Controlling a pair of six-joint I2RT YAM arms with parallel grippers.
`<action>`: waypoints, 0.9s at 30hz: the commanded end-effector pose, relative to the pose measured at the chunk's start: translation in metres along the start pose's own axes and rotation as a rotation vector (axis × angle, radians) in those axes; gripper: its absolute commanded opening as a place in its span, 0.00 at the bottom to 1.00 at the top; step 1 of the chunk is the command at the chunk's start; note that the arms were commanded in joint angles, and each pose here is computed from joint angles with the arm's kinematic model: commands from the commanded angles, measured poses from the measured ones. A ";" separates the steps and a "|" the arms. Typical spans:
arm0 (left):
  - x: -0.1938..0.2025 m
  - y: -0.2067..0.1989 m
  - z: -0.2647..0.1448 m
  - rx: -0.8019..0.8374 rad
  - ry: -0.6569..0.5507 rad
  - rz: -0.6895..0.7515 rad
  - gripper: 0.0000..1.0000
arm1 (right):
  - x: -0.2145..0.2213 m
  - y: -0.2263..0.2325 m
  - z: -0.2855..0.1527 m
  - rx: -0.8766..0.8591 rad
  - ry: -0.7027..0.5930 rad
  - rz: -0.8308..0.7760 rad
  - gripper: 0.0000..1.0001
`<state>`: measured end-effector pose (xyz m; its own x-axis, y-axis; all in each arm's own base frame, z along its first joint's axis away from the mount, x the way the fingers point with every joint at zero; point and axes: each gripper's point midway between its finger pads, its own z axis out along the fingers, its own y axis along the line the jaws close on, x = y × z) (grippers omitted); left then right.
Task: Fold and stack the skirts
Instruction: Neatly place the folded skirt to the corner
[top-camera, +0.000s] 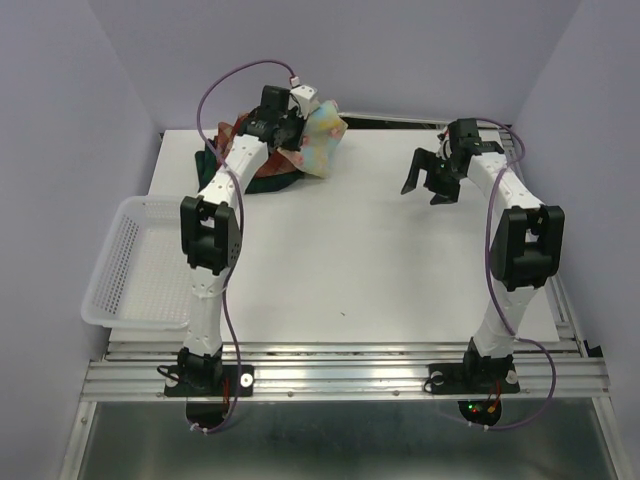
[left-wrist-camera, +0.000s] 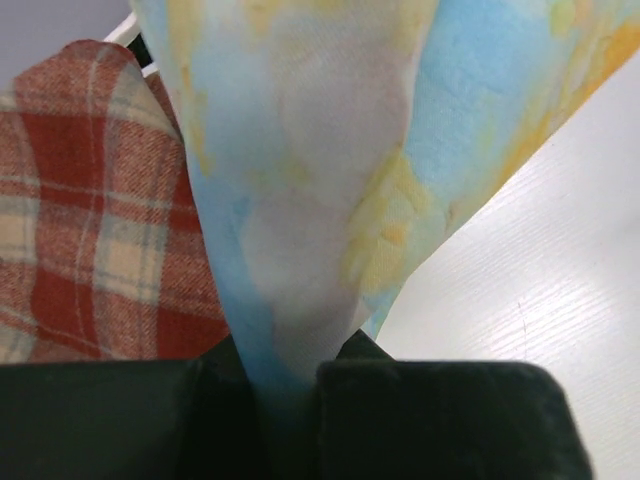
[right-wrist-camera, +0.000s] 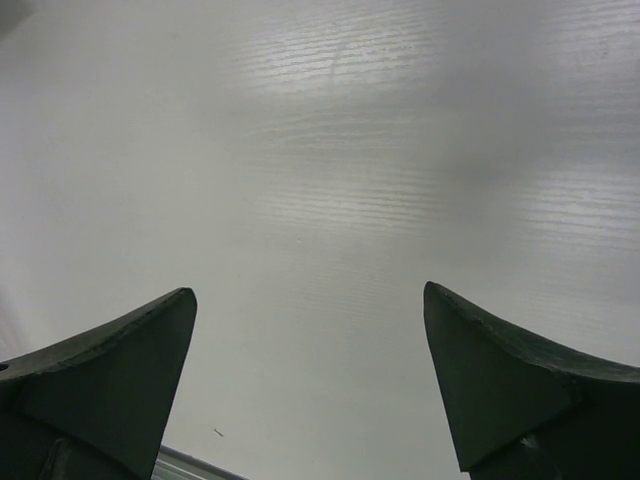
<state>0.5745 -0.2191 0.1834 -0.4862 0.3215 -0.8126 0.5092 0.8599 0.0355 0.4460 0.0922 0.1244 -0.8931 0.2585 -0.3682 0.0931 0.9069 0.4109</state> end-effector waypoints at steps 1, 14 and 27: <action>-0.101 0.005 -0.079 -0.002 -0.270 0.028 0.00 | -0.003 0.004 -0.001 -0.030 -0.014 -0.016 1.00; -0.113 0.035 -0.098 0.050 -0.332 -0.051 0.00 | 0.001 0.003 0.003 -0.037 0.003 -0.010 1.00; -0.036 0.096 -0.052 0.129 -0.202 -0.191 0.01 | 0.007 0.000 0.012 -0.041 0.029 -0.002 1.00</action>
<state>0.5946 -0.1340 0.2412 -0.4749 0.0915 -0.8753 0.4663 0.8697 -0.1621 0.4385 0.0966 0.1133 -0.9089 0.2545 -0.3303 0.0951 0.8979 0.4299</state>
